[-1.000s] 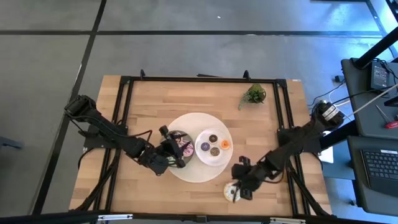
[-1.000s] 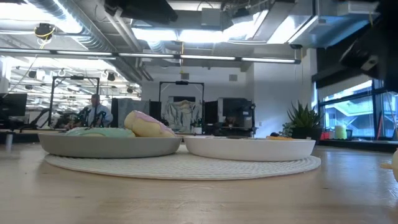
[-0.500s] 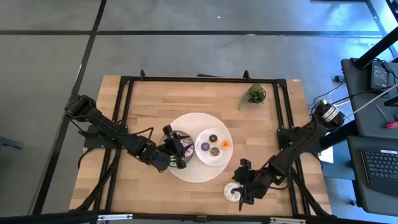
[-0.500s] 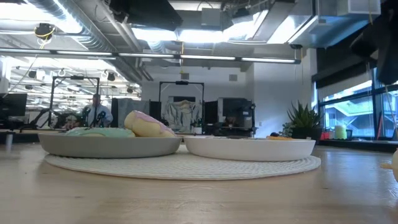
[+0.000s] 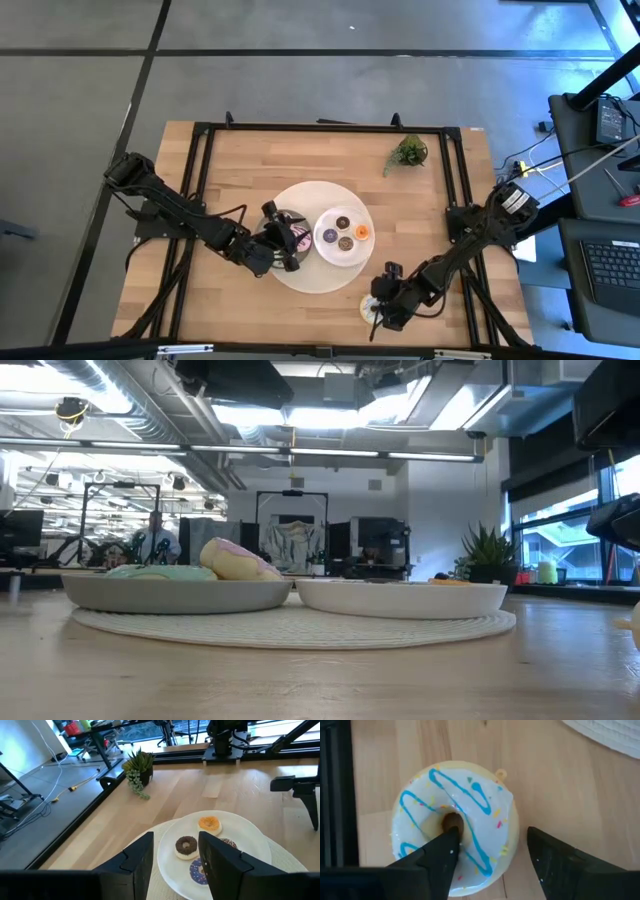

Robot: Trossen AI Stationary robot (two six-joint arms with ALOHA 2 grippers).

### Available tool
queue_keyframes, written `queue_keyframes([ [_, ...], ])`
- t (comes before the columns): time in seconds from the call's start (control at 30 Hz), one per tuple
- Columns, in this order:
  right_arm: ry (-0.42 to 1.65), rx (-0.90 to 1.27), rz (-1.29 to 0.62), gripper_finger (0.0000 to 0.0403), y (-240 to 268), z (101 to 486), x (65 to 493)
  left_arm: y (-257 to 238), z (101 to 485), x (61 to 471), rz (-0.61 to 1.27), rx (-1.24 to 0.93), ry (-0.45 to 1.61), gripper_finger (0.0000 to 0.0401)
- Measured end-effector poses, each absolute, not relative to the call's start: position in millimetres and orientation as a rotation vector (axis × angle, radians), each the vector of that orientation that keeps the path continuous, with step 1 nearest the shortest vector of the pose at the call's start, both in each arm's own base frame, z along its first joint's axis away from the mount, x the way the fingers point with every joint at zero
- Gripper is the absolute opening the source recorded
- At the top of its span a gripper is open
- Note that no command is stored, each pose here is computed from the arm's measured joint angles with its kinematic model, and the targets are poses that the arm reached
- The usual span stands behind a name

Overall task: Pick & Place donuts
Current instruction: Put the large white donut on the gray plate

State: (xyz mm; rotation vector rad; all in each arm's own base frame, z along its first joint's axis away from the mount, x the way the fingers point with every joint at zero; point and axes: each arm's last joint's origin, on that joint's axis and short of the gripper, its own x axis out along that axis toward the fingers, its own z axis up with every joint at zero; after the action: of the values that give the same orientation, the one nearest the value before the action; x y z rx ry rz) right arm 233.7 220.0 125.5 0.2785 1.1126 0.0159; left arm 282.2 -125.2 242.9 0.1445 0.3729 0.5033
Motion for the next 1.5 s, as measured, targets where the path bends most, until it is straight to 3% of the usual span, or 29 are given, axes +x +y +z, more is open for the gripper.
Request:
queue_keyframes([
  [0.37, 1.159, 0.271, 0.084, 0.0111, 208.5, 129.3, 242.3, -125.2, 242.9, 282.2, 0.509, 0.114, 0.365, 0.0149],
  [0.6, 1.108, 0.253, 0.138, 0.0061, 178.4, 160.5, 253.1, -125.3, 242.9, 282.2, 0.501, 0.158, 0.376, 0.0152],
  [0.8, 0.922, 0.126, 0.036, 0.0054, 137.6, 195.1, 265.6, -129.0, 243.1, 280.1, 0.509, 0.141, 0.363, 0.0148],
  [1.1, 0.418, -0.216, -0.524, 0.0053, 88.9, 237.0, 298.0, -128.7, 246.2, 283.6, 0.475, 0.092, 0.338, 0.0152],
  [1.23, 0.328, -0.260, -0.548, 0.0053, 84.7, 249.4, 305.0, -128.3, 247.0, 284.0, 0.485, 0.090, 0.329, 0.0148],
  [1.5, 0.286, -0.292, -0.590, 0.0053, 80.6, 256.0, 307.9, -111.3, 251.4, 288.2, 0.707, 0.106, 0.257, 0.0155],
])
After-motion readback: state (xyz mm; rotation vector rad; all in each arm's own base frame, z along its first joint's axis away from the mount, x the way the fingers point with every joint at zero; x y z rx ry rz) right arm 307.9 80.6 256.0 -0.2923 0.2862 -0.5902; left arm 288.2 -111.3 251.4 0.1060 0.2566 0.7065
